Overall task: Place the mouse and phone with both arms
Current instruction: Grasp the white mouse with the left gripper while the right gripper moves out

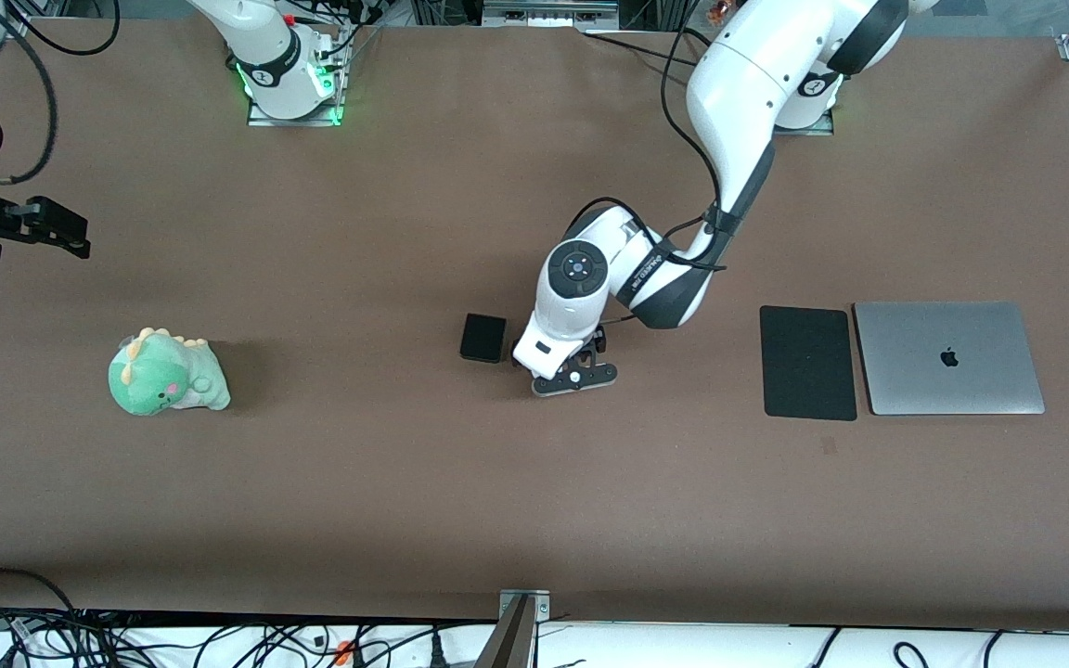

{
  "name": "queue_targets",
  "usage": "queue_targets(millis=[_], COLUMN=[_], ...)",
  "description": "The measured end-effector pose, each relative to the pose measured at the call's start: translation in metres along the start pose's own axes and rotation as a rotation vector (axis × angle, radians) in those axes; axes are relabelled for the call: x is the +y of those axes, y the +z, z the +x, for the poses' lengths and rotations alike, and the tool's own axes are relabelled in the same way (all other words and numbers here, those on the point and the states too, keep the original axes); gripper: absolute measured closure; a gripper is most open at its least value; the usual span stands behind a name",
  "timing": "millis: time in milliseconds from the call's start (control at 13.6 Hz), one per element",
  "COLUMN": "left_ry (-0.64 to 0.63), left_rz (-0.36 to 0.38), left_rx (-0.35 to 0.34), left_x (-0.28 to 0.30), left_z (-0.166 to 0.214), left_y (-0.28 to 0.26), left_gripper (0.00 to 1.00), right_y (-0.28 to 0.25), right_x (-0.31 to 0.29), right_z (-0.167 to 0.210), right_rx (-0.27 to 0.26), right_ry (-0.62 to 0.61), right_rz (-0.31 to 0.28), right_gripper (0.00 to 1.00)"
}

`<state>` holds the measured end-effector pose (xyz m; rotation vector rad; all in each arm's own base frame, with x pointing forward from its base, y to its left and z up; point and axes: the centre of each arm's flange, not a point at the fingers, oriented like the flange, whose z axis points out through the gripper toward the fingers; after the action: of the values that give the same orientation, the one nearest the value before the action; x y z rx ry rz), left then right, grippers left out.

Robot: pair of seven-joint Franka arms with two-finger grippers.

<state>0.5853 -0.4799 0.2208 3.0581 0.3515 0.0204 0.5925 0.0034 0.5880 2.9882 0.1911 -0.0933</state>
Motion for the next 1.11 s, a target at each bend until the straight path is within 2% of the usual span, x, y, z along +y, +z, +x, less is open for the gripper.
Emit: queue_targets(millis=[74, 221, 442, 664, 811, 959, 1106], left_ry=[0.002, 0.011, 0.01, 0.007, 0.004, 0.002, 0.0], left_rz=[0.009, 0.022, 0.032, 0.041, 0.05, 0.058, 0.06], left_rx=[0.004, 0.008, 0.003, -0.004, -0.011, -0.017, -0.018], left_x=[0.004, 0.01, 0.01, 0.011, 0.011, 0.012, 0.012], left_z=[-0.006, -0.017, -0.02, -0.024, -0.028, -0.032, -0.033], left_y=[0.004, 0.01, 0.018, 0.026, 0.035, 0.042, 0.044], left_gripper=[0.0, 0.0, 0.0, 0.0, 0.0, 0.0, 0.0], right_y=[0.008, 0.022, 0.033, 0.034, 0.034, 0.039, 0.048], right_x=[-0.017, -0.045, -0.053, -0.054, -0.057, -0.066, -0.073], right_z=[0.007, 0.018, 0.023, 0.023, 0.023, 0.024, 0.028], right_rx=[-0.018, -0.043, -0.069, -0.072, -0.072, -0.076, -0.092], right_ry=[-0.036, -0.088, -0.104, -0.104, -0.102, -0.078, -0.019], right_rz=[-0.045, -0.084, -0.092, -0.092, -0.066, 0.01, 0.04], right_gripper=[0.0, 0.0, 0.0, 0.0, 0.0, 0.0, 0.0])
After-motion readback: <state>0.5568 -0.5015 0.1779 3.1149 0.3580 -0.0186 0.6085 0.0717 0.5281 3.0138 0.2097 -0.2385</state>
